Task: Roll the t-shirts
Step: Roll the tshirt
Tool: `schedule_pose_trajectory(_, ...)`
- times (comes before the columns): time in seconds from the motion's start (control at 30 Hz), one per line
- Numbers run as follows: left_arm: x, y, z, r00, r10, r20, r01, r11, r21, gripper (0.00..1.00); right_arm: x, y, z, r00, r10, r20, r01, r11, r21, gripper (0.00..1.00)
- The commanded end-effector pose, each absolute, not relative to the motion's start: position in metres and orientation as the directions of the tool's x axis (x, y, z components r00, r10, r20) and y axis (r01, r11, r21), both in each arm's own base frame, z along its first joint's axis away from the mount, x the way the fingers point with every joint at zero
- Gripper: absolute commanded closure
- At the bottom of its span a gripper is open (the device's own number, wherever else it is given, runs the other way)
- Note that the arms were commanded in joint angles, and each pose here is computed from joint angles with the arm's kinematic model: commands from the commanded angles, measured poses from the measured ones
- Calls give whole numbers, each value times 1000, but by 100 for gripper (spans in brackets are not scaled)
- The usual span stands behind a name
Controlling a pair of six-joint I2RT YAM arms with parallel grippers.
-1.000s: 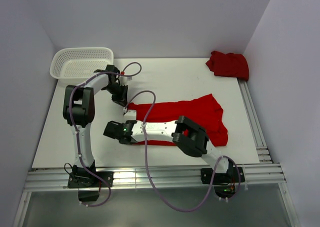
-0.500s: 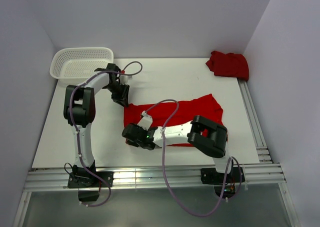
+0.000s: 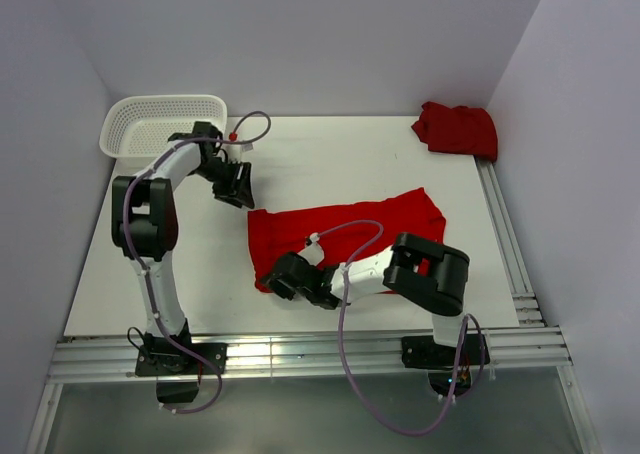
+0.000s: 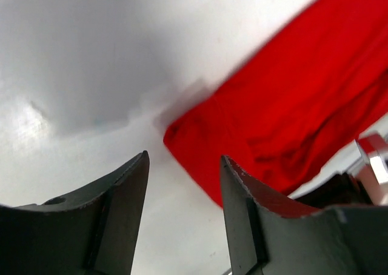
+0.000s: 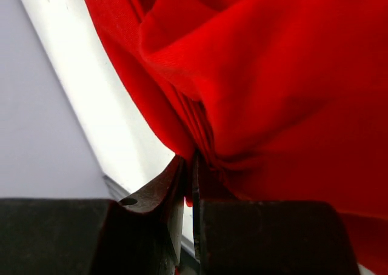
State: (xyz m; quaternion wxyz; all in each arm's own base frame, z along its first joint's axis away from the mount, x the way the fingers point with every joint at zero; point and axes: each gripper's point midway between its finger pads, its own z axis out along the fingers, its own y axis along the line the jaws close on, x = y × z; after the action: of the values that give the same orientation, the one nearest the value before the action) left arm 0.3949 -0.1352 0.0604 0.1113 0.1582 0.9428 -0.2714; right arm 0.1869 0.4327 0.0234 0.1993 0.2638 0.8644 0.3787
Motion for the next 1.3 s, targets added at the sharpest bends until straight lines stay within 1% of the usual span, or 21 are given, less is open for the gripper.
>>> schedule_pose_trajectory(0.0, 378, -132, 82, -901, 263, -346, 417, 749, -516, 43, 197, 439, 36, -753, 655, -67, 339, 473, 813, 98)
schedule_pose_trajectory(0.13, 359, -126, 63, -922, 256, -291, 379, 755, -536, 41, 198, 444, 37, -757, 650, -65, 338, 474, 813, 98)
schedule_pose_trajectory(0.33, 349, -134, 46, -949, 215, -231, 314, 725, -613, 36, 199, 446, 34, -761, 645, -67, 336, 481, 810, 98)
schedule_pose_trajectory(0.43, 347, -141, 36, -964, 189, -189, 267, 705, -656, 36, 199, 445, 33, -761, 645, -71, 337, 487, 806, 98)
schedule_pose_trajectory(0.53, 348, -145, 30, -973, 166, -161, 231, 696, -679, 40, 200, 445, 34, -761, 644, -80, 333, 494, 803, 98)
schedule_pose_trajectory(0.63, 352, -148, 28, -977, 147, -156, 214, 706, -675, 50, 202, 443, 35, -760, 641, -107, 326, 518, 791, 98)
schedule_pose_trajectory(0.67, 353, -149, 28, -977, 146, -157, 215, 708, -673, 58, 203, 441, 33, -758, 640, -121, 327, 535, 779, 98)
schedule_pose_trajectory(0.73, 356, -154, 32, -975, 152, -163, 223, 710, -668, 70, 205, 443, 37, -761, 634, -139, 316, 548, 774, 98)
schedule_pose_trajectory(0.77, 356, -155, 34, -975, 155, -162, 224, 713, -664, 79, 204, 441, 33, -761, 630, -154, 317, 570, 758, 98)
schedule_pose_trajectory(0.8, 359, -157, 37, -973, 153, -170, 228, 724, -652, 84, 205, 440, 32, -762, 628, -162, 317, 579, 751, 98)
schedule_pose_trajectory(0.83, 361, -157, 39, -973, 151, -175, 229, 730, -644, 95, 207, 443, 35, -764, 621, -176, 306, 589, 748, 98)
schedule_pose_trajectory(0.87, 362, -157, 40, -974, 146, -173, 224, 738, -636, 100, 206, 439, 30, -766, 611, -199, 310, 623, 719, 96)
schedule_pose_trajectory(0.93, 368, -155, 44, -972, 148, -184, 231, 761, -606, 100, 209, 441, 34, -771, 593, -233, 293, 655, 696, 90)
schedule_pose_trajectory(0.97, 366, -153, 46, -973, 150, -173, 225, 773, -593, 100, 209, 433, 29, -768, 582, -268, 296, 694, 657, 81)
schedule_pose_trajectory(1.03, 370, -150, 49, -971, 158, -180, 233, 797, -557, 100, 209, 435, 34, -774, 553, -307, 276, 732, 623, 69)
schedule_pose_trajectory(1.07, 370, -150, 50, -971, 163, -178, 235, 804, -547, 100, 207, 427, 30, -779, 532, -331, 279, 768, 576, 61)
schedule_pose_trajectory(1.13, 369, -149, 53, -969, 176, -173, 242, 816, -525, 100, 210, 434, 40, -781, 502, -372, 246, 794, 556, 56)
schedule_pose_trajectory(1.17, 370, -149, 53, -969, 178, -173, 243, 820, -518, 100, 207, 426, 37, -787, 476, -393, 247, 827, 505, 53)
schedule_pose_trajectory(1.2, 371, -148, 54, -969, 177, -174, 242, 825, -511, 100, 212, 433, 51, -779, 469, -417, 228, 831, 508, 52)
schedule_pose_trajectory(1.23, 371, -147, 54, -969, 178, -173, 243, 829, -503, 100, 211, 434, 51, -781, 449, -435, 217, 847, 485, 51)
schedule_pose_trajectory(1.27, 370, -146, 54, -970, 178, -167, 238, 834, -498, 100, 210, 429, 57, -781, 400, -479, 202, 889, 411, 50)
